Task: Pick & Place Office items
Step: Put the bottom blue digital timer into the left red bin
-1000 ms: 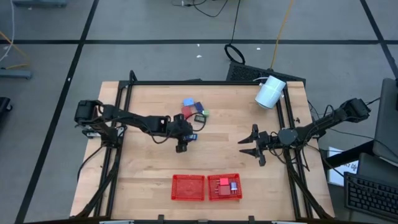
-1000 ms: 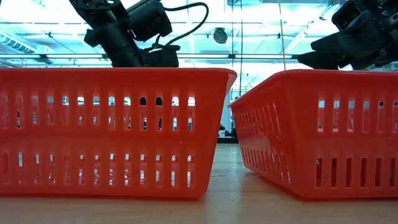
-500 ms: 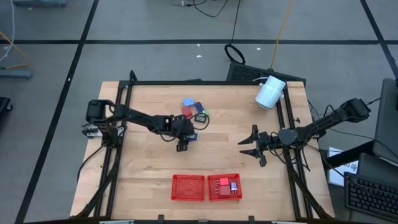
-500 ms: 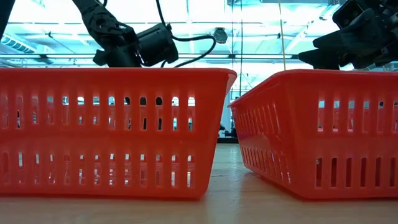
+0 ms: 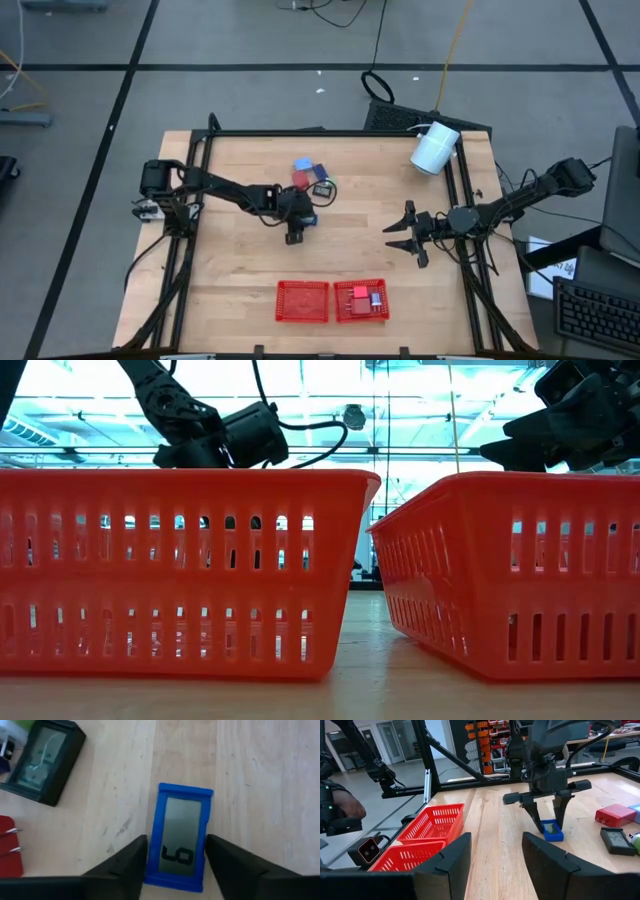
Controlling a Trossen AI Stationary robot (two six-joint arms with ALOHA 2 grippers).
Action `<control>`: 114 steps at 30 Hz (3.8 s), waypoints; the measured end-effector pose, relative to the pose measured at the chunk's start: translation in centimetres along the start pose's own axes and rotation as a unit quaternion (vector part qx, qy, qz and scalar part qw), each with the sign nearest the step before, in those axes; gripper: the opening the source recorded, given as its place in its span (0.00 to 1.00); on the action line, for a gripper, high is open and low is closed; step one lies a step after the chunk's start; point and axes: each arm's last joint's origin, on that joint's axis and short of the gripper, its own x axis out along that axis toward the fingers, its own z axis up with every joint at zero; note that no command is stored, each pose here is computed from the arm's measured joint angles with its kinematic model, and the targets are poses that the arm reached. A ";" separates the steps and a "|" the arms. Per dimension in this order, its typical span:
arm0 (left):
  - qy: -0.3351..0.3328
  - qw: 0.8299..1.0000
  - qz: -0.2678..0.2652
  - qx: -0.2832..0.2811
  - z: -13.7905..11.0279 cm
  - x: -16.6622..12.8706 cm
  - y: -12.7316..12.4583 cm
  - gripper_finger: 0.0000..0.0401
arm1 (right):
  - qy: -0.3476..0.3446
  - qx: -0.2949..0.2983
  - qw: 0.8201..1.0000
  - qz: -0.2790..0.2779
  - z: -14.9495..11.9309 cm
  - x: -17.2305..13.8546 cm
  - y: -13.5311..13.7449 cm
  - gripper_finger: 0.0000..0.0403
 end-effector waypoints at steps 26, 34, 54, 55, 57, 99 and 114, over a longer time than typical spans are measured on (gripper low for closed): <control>-0.106 0.994 -0.017 -0.004 1.9 -7.5 -4.0 0.38 | 0.000 0.002 1.000 -0.001 0.0 0.0 0.0 0.41; -0.184 0.980 -0.061 0.048 2.6 -11.1 -6.5 0.38 | 0.000 0.006 1.000 -0.001 0.0 0.0 0.0 0.41; -0.300 0.951 -0.074 -0.006 -3.8 -13.7 -5.6 0.38 | 0.006 -0.001 1.000 0.024 0.4 -1.2 0.0 0.41; -0.308 0.948 -0.076 -0.014 -4.2 -13.9 -5.6 0.38 | 0.009 -0.001 1.000 0.023 0.4 -1.3 0.0 0.41; -0.327 0.941 -0.083 -0.018 -4.8 -14.2 -5.8 0.38 | 0.017 -0.004 1.000 0.023 0.3 -1.5 -0.1 0.41; -0.220 0.968 -0.118 -0.028 -1.5 -15.6 -16.7 0.38 | -0.003 -0.014 1.000 0.024 1.0 -4.6 -0.6 0.41; -0.169 0.980 -0.110 0.003 -0.3 -13.8 -20.5 0.38 | -0.007 -0.011 1.000 0.024 1.1 -4.6 -0.6 0.41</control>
